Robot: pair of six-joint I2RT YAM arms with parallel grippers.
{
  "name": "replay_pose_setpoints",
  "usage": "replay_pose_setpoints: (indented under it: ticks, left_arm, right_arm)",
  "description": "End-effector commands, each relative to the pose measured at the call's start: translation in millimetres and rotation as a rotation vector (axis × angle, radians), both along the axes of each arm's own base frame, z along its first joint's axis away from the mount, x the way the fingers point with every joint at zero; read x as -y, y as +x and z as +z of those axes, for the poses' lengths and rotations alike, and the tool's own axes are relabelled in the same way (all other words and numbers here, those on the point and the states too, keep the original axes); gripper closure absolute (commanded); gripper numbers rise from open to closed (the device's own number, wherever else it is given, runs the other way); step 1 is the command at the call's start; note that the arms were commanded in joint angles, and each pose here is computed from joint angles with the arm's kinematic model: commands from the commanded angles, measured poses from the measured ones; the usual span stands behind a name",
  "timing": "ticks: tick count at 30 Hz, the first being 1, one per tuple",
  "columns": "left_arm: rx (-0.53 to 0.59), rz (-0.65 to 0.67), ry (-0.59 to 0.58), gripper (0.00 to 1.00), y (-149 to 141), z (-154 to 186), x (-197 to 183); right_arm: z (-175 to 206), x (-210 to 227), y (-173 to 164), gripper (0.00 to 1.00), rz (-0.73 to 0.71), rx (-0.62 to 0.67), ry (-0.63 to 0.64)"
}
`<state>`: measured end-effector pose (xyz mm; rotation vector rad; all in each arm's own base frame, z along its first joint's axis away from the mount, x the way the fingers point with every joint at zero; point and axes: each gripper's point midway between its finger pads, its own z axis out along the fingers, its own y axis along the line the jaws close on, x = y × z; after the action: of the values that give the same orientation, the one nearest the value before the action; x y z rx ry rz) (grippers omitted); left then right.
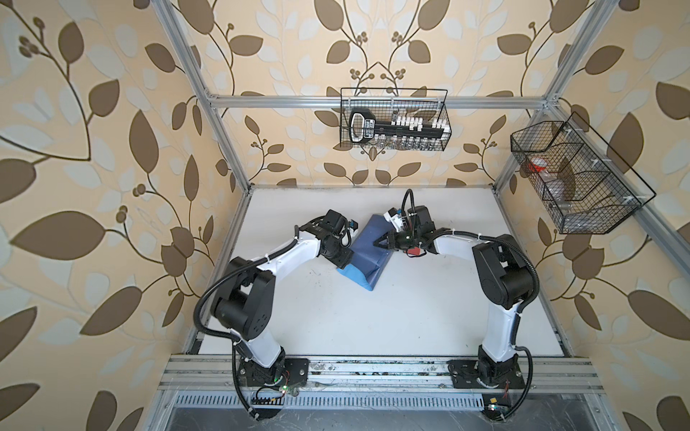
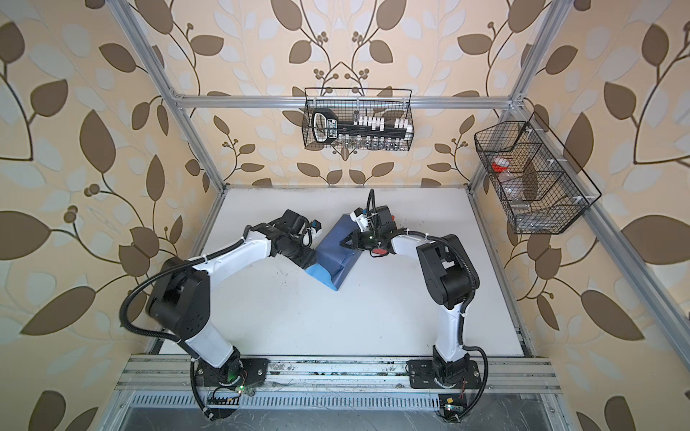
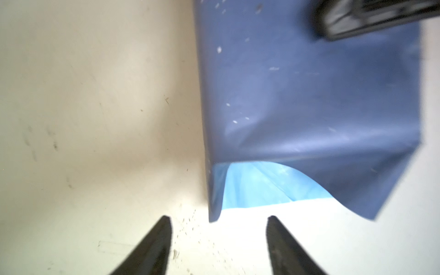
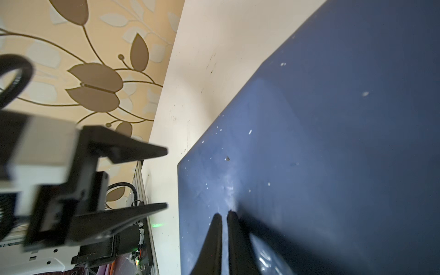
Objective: Wrap a gift box in wrapping paper
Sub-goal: Fold the wrapping paper for the gift box.
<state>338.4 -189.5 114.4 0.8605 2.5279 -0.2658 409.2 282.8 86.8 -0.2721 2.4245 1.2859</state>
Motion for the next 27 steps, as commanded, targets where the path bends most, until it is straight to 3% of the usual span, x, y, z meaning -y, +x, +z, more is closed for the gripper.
replay_pose_setpoints:
  ticks: [1,3,10,14,22,27]
  left_arm:
    - [-0.002,-0.083,-0.109,0.74,-21,22,14]
    - [-0.019,-0.077,-0.15,0.99,-24,12,19]
    - [-0.078,0.061,-0.202,1.0,-8,-24,27]
    - [-0.043,0.186,-0.254,1.0,4,-35,25]
    - [0.054,0.2,-0.366,1.0,23,-53,42]
    - [0.079,0.222,-0.361,1.0,34,-58,39]
  right_arm:
    - [-43,16,-21,0.9,-0.027,-0.147,-0.117]
    - [-44,16,-20,0.9,-0.027,-0.147,-0.122]
    - [-43,11,-17,0.9,-0.021,-0.145,-0.123]
    - [-45,11,-17,0.9,-0.025,-0.152,-0.121]
    - [-49,17,-24,0.9,-0.022,-0.157,-0.134]
    - [-50,22,-22,0.9,-0.033,-0.161,-0.147]
